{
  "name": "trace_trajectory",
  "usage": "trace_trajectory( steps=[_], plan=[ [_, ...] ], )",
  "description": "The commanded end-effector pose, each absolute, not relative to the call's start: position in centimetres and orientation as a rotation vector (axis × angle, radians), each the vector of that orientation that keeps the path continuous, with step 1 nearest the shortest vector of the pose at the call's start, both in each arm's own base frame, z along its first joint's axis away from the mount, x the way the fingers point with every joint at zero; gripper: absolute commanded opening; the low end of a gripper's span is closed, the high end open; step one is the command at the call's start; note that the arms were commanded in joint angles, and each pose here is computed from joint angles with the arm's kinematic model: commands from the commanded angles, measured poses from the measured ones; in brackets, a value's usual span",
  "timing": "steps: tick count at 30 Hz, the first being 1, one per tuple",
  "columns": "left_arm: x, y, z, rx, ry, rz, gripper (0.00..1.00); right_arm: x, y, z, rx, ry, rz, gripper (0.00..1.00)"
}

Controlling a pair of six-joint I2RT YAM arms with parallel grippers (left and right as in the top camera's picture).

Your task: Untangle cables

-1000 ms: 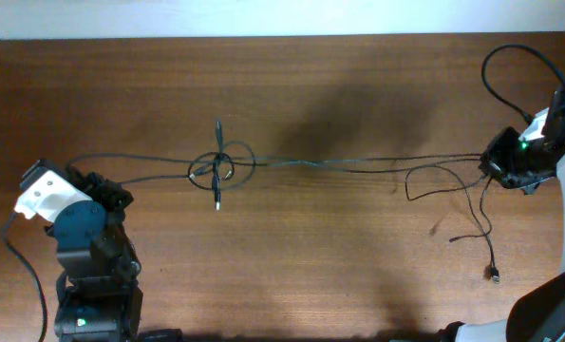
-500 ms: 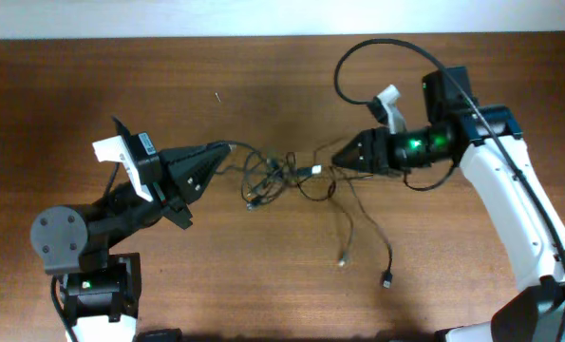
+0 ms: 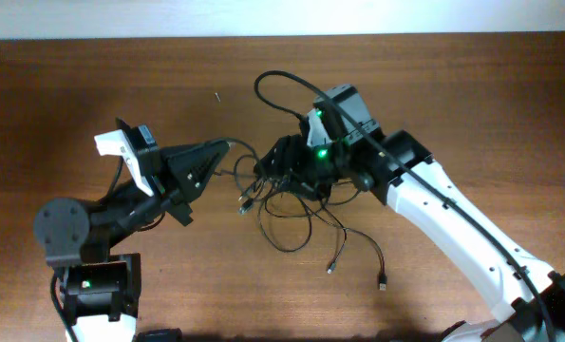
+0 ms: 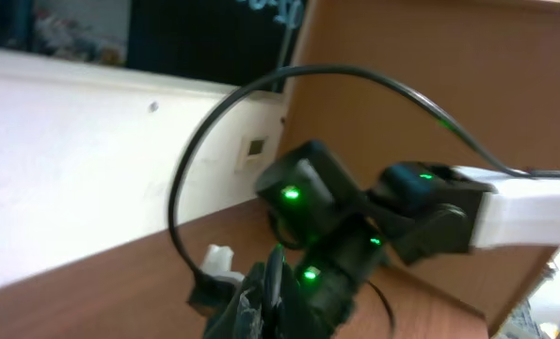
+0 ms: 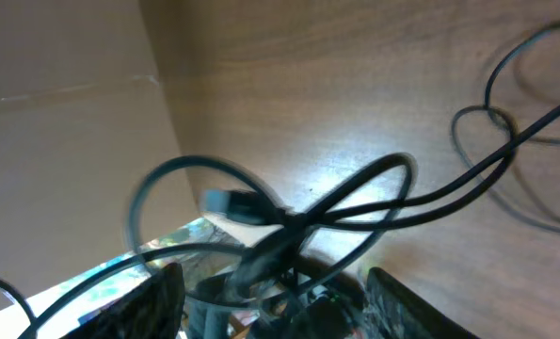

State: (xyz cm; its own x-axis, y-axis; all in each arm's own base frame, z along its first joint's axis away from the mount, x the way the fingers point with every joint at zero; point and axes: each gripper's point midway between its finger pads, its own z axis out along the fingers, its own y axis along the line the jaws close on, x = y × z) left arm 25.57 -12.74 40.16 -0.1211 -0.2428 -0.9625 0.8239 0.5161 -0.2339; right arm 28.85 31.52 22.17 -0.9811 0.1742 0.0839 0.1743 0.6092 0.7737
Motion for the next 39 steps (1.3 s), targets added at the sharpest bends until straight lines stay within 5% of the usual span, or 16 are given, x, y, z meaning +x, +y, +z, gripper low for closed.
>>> trace_trajectory(
  steps=[1,5,10,16,20,27,32,33,36,39],
  plan=[
    [27.8,-11.2,38.3,0.343,1.532,-0.969,0.0,28.5,33.0,22.6,-0.349,-2.793,-1.371,0.06],
    [30.8,-8.3,33.2,0.083,1.734,-0.836,0.0,26.9,34.7,25.2,0.113,-2.729,-1.591,0.04],
    [33.9,-4.7,23.0,-0.257,2.079,-0.693,0.0,22.4,35.6,32.3,1.197,-2.221,-2.146,0.04],
    [35.8,-8.4,29.0,-0.018,1.828,-0.971,0.01,19.4,35.0,31.9,1.655,-1.975,-2.237,0.04],
    [32.1,-12.7,31.3,0.301,1.754,-1.216,0.0,20.7,35.6,31.0,1.596,-2.129,-2.166,0.04],
    [29.5,-15.7,38.8,0.401,1.503,-1.404,0.0,28.0,36.9,22.2,0.935,-2.86,-1.633,0.08],
    [32.3,-12.7,33.5,0.263,1.69,-1.262,0.0,30.7,31.0,28.0,0.825,-2.985,-1.764,0.67],
    [33.4,-11.5,31.5,0.152,1.767,-1.207,0.0,31.7,28.0,29.2,0.696,-3.081,-1.744,0.99],
    [34.6,-10.1,30.2,0.032,1.811,-1.14,0.0,33.8,18.5,23.4,-0.211,-3.329,-1.095,0.98],
    [34.6,-10.1,30.2,0.033,1.811,-1.14,0.0,31.1,21.4,23.7,-0.091,-3.138,-1.245,0.99]
  ],
)
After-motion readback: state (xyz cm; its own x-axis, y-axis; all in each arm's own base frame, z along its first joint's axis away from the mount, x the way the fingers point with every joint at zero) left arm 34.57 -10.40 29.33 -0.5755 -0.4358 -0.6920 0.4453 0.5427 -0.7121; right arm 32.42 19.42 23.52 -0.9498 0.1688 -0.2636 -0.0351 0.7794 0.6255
